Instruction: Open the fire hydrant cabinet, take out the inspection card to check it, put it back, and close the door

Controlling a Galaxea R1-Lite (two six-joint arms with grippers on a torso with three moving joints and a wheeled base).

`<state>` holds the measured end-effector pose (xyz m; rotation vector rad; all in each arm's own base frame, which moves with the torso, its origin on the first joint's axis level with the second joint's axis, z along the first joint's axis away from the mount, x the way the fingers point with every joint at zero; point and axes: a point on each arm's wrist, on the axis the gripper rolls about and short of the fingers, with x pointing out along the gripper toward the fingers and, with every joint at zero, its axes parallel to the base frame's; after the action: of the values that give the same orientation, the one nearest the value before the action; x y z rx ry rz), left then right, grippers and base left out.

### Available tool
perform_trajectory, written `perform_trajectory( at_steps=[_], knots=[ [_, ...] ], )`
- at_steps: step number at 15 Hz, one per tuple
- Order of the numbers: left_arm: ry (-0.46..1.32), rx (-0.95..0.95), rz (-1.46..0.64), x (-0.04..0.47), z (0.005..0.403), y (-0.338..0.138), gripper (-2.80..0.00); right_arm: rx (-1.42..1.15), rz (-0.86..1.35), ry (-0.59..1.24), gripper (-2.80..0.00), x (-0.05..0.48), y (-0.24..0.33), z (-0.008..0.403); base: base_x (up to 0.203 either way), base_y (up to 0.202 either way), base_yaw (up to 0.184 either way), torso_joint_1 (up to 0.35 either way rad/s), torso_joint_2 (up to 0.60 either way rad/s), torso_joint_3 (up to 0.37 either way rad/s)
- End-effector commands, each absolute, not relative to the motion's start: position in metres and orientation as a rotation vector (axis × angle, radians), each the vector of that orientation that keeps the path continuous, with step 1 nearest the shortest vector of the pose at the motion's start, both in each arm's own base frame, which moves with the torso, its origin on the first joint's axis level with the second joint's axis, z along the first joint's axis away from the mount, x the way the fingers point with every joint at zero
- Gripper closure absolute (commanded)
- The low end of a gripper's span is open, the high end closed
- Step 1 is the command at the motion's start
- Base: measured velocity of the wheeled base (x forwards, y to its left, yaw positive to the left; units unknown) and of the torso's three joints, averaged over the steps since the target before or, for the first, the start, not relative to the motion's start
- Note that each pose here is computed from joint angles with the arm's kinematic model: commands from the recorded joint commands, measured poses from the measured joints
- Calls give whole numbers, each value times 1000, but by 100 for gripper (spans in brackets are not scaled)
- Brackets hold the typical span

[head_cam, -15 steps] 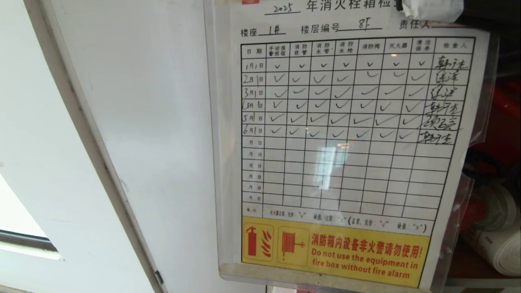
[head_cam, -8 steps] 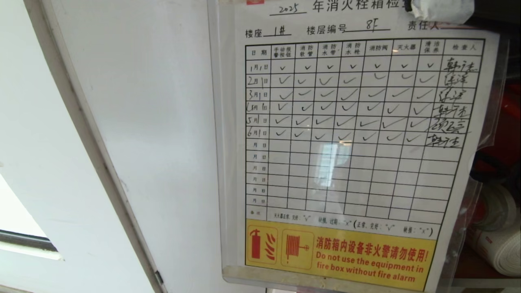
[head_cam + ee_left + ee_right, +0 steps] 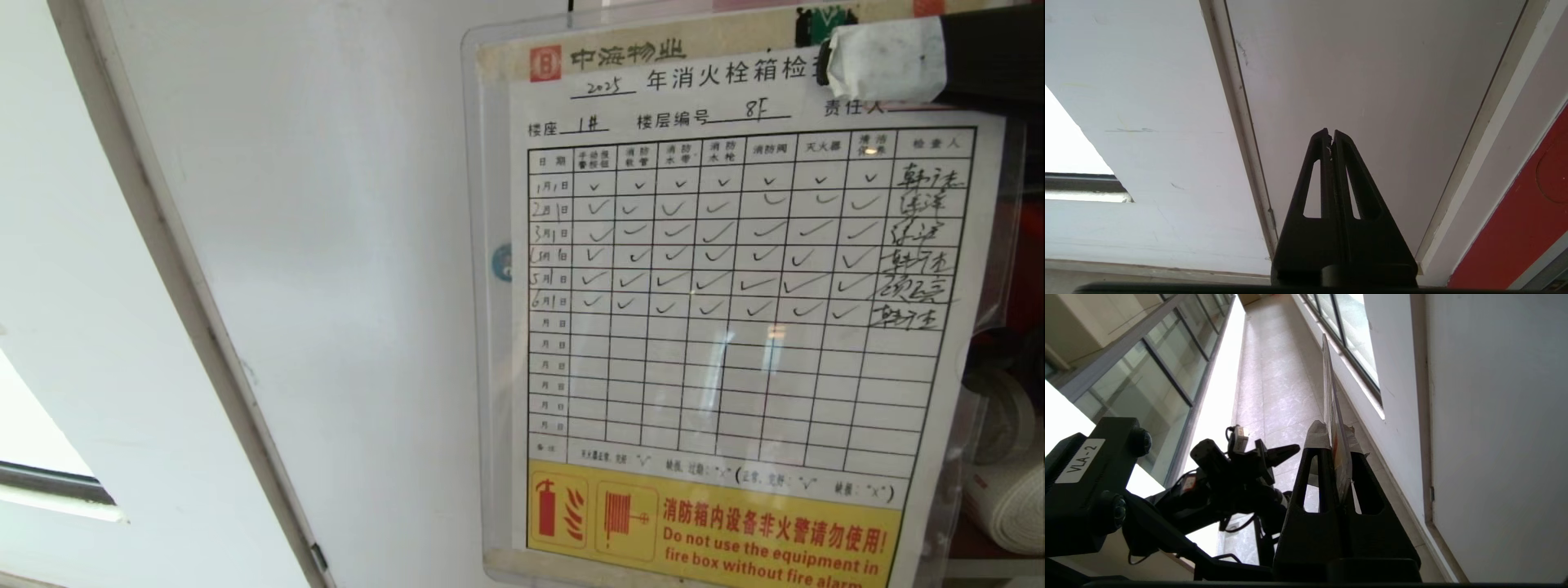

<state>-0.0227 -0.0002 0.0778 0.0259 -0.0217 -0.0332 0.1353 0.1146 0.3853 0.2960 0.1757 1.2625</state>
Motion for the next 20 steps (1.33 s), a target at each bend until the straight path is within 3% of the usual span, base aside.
perform_trajectory(
  at_steps=[1,20],
  knots=[
    [-8,26,-34,-22,74,0,0,289,1238,181,0,128,109,386,0,0,0,0,0,0],
    [-8,25,-34,-22,74,0,0,-92,820,182,0,66,53,368,0,0,0,0,0,0]
  ],
)
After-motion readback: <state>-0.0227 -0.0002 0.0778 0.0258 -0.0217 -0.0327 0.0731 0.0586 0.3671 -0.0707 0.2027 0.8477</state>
